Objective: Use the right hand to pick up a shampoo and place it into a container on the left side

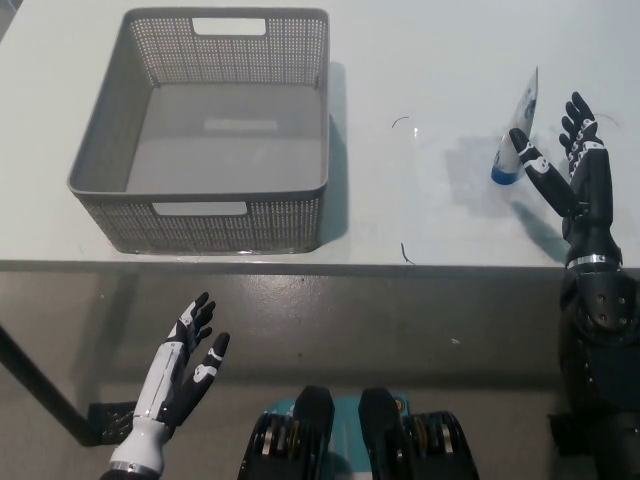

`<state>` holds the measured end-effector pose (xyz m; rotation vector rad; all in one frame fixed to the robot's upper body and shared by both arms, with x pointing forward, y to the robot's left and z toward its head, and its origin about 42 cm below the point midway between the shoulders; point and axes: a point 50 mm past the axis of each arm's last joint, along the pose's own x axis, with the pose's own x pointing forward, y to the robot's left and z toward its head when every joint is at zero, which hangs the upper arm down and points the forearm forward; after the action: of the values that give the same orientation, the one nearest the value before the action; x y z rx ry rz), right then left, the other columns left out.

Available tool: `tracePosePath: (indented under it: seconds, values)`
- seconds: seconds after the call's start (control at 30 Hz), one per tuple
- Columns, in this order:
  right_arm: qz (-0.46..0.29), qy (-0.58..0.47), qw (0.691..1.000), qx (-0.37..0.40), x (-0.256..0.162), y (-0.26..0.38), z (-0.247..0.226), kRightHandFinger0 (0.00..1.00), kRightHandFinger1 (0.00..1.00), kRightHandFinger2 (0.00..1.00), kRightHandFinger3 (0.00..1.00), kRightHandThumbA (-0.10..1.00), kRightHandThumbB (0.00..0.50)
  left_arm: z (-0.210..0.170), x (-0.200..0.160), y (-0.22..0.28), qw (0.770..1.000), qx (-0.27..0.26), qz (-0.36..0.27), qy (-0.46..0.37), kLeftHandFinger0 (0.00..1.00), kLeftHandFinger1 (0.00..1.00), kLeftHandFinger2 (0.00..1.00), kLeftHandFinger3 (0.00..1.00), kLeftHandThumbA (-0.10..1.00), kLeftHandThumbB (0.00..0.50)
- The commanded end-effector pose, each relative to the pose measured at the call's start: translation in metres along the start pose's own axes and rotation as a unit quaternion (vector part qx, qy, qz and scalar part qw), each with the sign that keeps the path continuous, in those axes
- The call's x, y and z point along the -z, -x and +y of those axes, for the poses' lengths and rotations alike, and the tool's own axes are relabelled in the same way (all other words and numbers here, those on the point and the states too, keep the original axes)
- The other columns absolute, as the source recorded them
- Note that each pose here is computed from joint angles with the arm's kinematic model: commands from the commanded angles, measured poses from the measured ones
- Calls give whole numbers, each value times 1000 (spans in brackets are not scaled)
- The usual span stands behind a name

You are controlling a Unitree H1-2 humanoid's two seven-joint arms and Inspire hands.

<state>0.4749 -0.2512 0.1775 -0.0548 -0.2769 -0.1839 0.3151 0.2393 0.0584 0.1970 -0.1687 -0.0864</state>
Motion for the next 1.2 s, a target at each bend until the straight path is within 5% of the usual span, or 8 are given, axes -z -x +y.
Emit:
tracePosePath:
  seconds: [0.0,0.07,0.1,0.13,0.87,1.17]
  values:
    - [-33,-6,999,-2,-24,-18,2,1000,1000,1000,1000,934,474,7,-13,-9,999,1,-36,-2,1000,1000,1000,1000,754,0]
    - [-32,-6,999,-3,-24,-18,2,1000,1000,1000,1000,933,472,7,-13,-9,999,1,-36,-2,1000,1000,1000,1000,754,0]
    - [-14,26,999,15,-24,-42,25,1000,1000,1000,1000,559,408,5,-13,-10,999,6,-37,6,1000,1000,1000,1000,730,0]
    - [-7,42,999,22,-26,-51,34,1000,1000,1000,1000,347,387,4,-14,-10,999,8,-37,10,1000,1000,1000,1000,703,0]
    - [3,51,999,13,-25,-65,40,1000,1000,1000,1000,459,330,5,-13,-11,999,7,-39,6,1000,1000,1000,1000,711,6]
    - [42,58,997,6,-25,-80,43,1000,1000,1000,1000,498,376,5,-15,-13,999,8,-37,9,1000,1000,1000,1000,709,12]
